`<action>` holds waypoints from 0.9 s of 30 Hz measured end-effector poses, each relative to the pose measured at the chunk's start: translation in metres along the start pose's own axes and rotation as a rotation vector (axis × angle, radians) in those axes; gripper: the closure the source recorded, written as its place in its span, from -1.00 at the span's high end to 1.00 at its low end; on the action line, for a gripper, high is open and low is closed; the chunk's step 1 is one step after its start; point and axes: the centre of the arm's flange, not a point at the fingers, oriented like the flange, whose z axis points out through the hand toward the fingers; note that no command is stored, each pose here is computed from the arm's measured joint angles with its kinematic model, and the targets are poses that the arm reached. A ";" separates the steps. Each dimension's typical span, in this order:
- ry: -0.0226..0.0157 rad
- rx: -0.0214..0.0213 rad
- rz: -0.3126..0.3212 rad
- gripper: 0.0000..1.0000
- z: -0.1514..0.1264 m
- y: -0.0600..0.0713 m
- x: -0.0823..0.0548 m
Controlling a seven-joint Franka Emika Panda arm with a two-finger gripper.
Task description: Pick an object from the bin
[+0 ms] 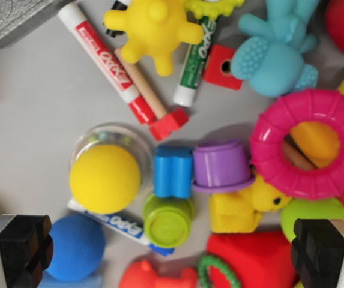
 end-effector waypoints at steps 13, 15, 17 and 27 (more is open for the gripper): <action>-0.0006 0.0023 0.085 1.00 0.042 0.008 -0.022; -0.0009 0.0020 0.099 1.00 0.050 0.010 -0.026; -0.0011 0.0021 0.110 1.00 0.055 0.011 -0.029; -0.0021 0.0041 0.185 1.00 0.092 0.018 -0.049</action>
